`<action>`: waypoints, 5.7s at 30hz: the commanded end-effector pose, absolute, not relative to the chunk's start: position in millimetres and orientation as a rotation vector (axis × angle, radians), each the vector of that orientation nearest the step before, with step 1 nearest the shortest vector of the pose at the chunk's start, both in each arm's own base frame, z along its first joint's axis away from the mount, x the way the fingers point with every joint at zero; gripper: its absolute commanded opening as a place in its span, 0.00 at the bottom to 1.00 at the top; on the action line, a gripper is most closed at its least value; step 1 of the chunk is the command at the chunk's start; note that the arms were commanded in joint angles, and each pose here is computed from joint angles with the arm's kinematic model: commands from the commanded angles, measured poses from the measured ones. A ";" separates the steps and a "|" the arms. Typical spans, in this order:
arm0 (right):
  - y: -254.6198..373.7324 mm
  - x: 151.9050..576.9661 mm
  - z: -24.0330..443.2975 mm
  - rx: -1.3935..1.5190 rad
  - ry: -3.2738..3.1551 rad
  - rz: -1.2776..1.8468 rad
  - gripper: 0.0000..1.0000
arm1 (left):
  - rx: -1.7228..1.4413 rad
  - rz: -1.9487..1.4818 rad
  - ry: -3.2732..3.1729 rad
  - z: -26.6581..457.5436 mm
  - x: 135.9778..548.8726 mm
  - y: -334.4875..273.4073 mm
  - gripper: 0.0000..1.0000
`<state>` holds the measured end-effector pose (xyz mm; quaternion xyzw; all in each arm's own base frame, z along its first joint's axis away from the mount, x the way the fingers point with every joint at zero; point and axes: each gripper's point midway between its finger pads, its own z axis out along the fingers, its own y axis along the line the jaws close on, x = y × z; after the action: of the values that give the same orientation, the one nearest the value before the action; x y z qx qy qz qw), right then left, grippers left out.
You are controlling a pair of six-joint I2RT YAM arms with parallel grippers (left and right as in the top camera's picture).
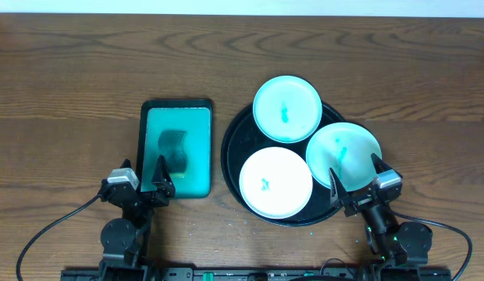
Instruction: Clean dirty plates on tray and stack at the side
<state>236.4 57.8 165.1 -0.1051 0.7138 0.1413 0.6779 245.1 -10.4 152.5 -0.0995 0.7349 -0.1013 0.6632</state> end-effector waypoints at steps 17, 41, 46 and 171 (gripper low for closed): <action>72.0 220.7 263.6 -0.331 1.487 0.347 0.99 | -0.172 -0.347 1.594 246.4 240.9 -26.5 0.81; 112.2 253.0 140.4 -0.080 2.886 0.616 0.37 | -0.263 -0.413 2.740 180.2 247.5 -60.7 0.82; 131.6 225.1 78.2 -0.076 3.088 0.494 0.40 | -0.268 -0.390 2.740 179.4 247.9 -57.9 0.82; 115.7 253.7 3.3 0.211 2.877 0.175 0.01 | 0.033 -0.083 3.028 -5.5 281.8 -213.0 0.07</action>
<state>252.1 130.6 7.0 0.0581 0.9866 0.0987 0.1159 269.7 -227.9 9.3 0.0151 0.9974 -0.0534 0.0457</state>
